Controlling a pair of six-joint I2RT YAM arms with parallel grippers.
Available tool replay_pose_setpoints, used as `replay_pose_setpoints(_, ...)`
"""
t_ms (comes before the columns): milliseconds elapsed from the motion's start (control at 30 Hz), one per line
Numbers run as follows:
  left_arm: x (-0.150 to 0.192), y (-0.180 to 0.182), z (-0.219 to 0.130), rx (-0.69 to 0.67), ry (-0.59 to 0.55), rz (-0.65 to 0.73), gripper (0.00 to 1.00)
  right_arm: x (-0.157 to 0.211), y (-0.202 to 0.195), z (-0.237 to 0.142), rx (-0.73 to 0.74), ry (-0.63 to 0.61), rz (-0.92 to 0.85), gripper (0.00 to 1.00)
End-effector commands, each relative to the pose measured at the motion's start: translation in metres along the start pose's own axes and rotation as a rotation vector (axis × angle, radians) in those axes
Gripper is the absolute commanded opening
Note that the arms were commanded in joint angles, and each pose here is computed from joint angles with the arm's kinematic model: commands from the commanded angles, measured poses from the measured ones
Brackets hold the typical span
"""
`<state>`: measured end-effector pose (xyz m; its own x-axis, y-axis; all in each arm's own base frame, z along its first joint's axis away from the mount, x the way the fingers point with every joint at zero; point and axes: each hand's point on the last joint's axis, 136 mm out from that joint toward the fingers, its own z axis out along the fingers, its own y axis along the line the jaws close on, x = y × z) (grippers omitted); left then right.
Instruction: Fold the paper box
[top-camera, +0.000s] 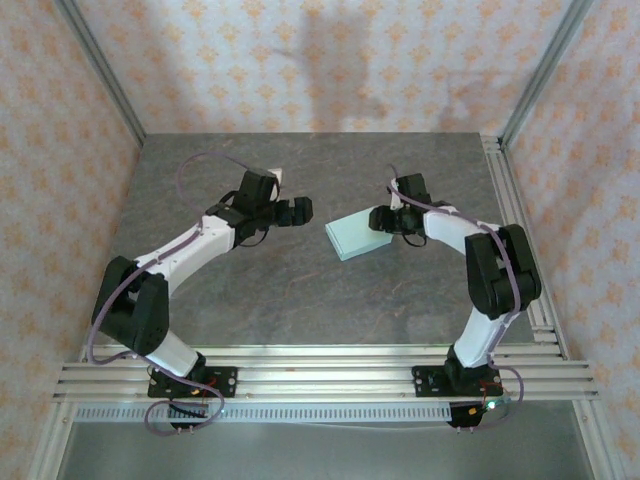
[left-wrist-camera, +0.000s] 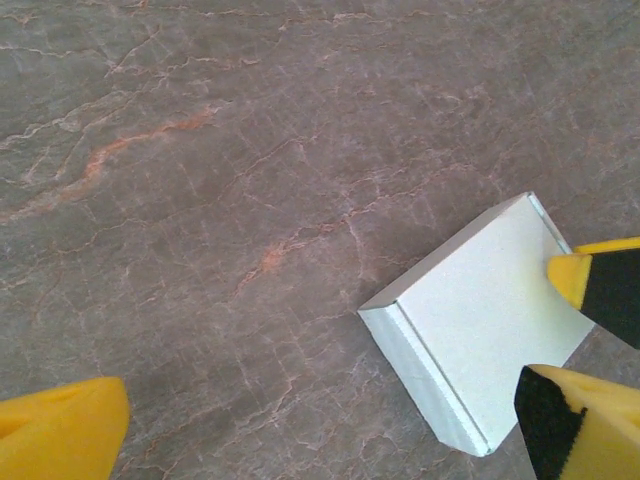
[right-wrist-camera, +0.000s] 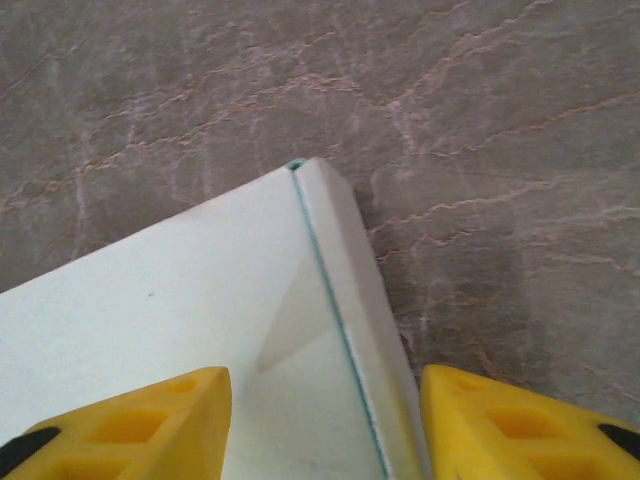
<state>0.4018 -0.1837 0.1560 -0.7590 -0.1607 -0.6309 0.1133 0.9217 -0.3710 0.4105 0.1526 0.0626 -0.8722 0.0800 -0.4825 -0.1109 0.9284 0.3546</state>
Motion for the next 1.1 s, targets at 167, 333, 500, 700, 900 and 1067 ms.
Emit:
replay_pose_setpoints(167, -0.015, 0.019, -0.014, -0.060, -0.114, -0.044, 1.00, 0.008, 0.018, -0.004, 0.037, -0.128, 0.185, 0.40)
replay_pose_setpoints(333, -0.019, 0.031, -0.021, -0.090, -0.140, -0.057, 1.00, 0.005, 0.033, -0.008, 0.027, -0.282, 0.330, 0.32)
replay_pose_setpoints(500, -0.016, 0.048, -0.025, -0.121, -0.164, -0.075, 1.00, -0.006, 0.031, -0.026, 0.063, -0.370, 0.320, 0.37)
replay_pose_setpoints(700, -0.022, 0.095, -0.050, -0.232, -0.265, -0.043, 1.00, -0.018, 0.018, -0.058, 0.206, -0.432, 0.052, 0.71)
replay_pose_setpoints(900, -0.020, 0.143, -0.078, -0.407, -0.425, 0.054, 1.00, -0.031, -0.017, -0.104, 0.369, -0.550, -0.118, 0.87)
replay_pose_setpoints(1067, -0.006, 0.176, -0.091, -0.534, -0.466, 0.133, 1.00, -0.035, -0.064, -0.135, 0.484, -0.661, -0.123, 0.92)
